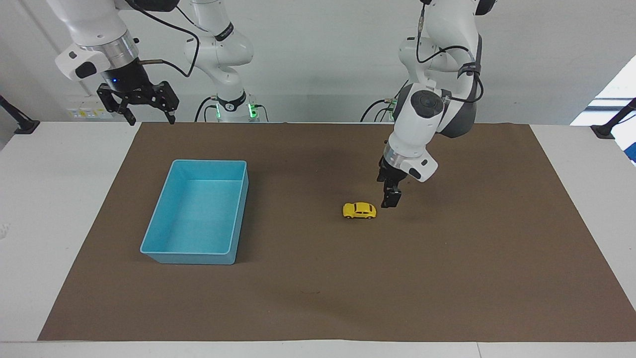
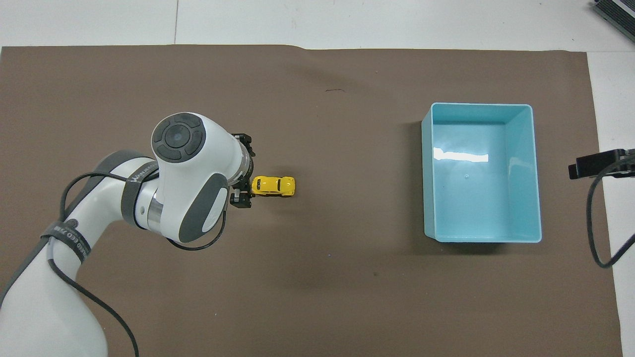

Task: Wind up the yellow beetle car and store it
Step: 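Reach the left gripper over the yellow beetle car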

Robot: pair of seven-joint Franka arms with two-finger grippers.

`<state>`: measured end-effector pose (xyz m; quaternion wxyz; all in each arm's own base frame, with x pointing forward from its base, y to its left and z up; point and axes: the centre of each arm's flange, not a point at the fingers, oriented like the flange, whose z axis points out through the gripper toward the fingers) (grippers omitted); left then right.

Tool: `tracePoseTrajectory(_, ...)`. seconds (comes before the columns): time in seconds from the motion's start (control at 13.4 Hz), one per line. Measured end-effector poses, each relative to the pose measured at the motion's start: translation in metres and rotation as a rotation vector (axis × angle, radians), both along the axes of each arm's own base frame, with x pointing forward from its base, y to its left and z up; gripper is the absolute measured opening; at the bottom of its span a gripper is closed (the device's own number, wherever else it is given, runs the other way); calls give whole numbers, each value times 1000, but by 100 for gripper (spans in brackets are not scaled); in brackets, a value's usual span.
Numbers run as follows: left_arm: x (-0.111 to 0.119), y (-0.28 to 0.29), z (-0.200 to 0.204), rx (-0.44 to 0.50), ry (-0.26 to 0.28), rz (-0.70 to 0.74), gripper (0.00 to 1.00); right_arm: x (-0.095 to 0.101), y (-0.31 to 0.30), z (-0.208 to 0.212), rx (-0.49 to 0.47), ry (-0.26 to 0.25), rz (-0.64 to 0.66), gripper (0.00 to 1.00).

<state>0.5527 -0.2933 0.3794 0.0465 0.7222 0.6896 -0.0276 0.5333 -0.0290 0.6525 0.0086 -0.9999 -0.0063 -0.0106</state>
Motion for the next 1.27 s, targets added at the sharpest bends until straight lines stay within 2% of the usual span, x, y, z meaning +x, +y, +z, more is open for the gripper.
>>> tracePoseTrajectory(0.52,-10,-38,-52,74,-10,34,100,0,0,0,0,0,0,100)
tracePoseTrajectory(1.12,-5,-38,-64,70,-12,72,100,0,0,0,0,0,-1,100)
tracePoseTrajectory(1.27,-5,-39,-64,67,-16,78,96,0,0,0,0,0,-1,100)
